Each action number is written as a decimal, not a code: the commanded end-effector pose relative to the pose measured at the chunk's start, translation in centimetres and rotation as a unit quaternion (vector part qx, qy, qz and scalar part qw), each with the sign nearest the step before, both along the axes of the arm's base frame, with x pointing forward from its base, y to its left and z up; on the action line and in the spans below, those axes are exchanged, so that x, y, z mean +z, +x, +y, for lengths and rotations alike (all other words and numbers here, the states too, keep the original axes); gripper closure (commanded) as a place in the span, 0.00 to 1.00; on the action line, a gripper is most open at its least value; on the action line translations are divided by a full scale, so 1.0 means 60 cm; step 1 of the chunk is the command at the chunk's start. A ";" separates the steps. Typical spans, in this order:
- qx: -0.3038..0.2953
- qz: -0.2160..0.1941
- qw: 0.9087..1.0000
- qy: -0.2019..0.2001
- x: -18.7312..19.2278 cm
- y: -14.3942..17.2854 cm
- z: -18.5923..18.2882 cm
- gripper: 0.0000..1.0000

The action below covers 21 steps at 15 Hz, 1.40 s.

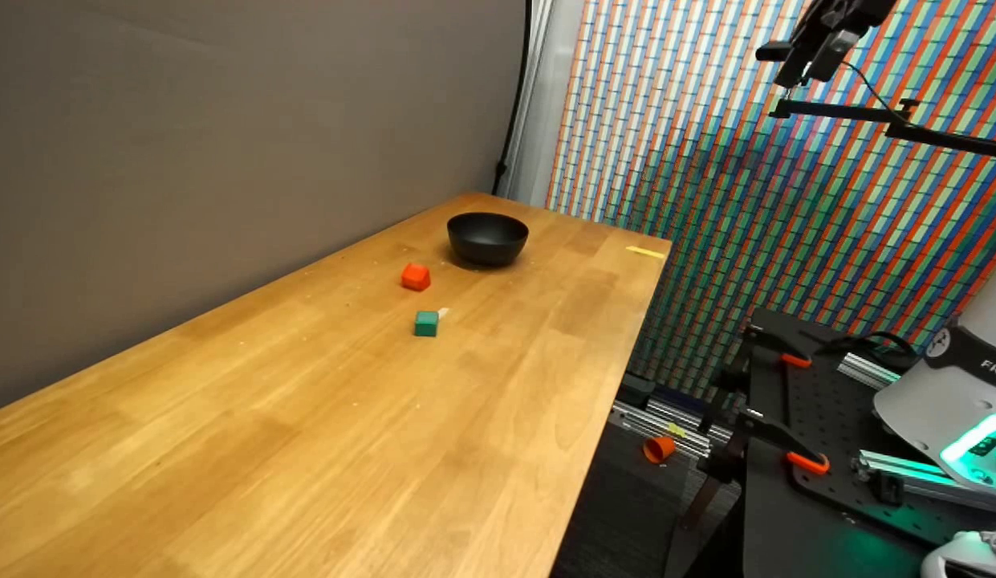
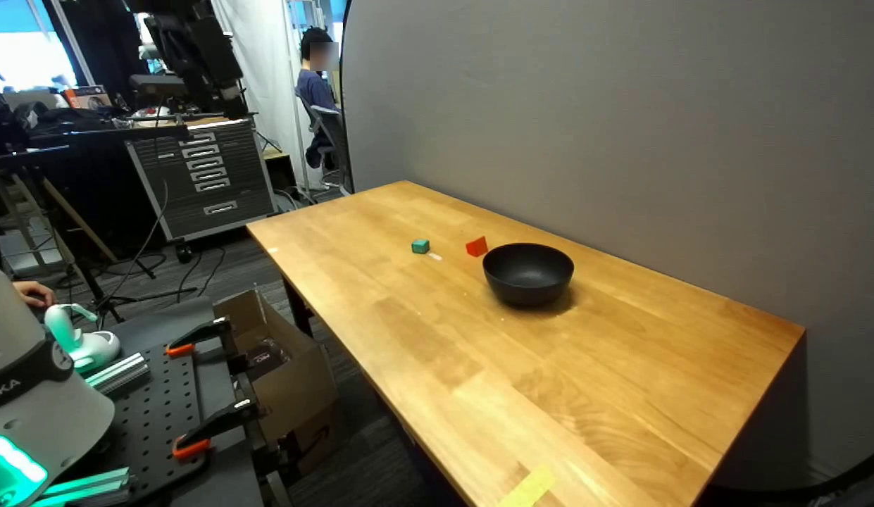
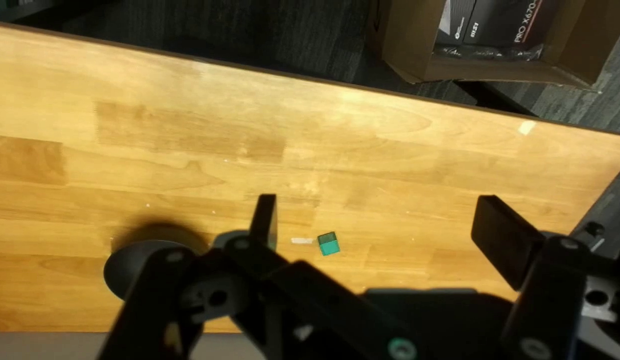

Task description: Put the green and orange block in the black bowl

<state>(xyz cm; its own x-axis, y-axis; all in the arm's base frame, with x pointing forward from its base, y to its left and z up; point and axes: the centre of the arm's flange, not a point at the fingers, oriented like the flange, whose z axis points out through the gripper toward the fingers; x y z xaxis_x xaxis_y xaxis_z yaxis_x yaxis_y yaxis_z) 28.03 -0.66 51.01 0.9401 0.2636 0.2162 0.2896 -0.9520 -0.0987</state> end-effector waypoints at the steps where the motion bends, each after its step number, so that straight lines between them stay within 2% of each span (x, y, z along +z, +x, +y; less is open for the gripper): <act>1: 0.020 0.007 0.999 -0.035 -0.068 0.105 0.076 0.00; 6: 0.090 0.007 0.994 -0.056 -0.177 0.216 0.166 0.00; 11: 0.141 0.037 0.986 -0.080 -0.267 0.313 0.218 0.00; 17: 0.202 0.070 0.974 -0.080 -0.357 0.445 0.295 0.00; 21: 0.235 0.071 0.966 -0.086 -0.417 0.547 0.345 0.00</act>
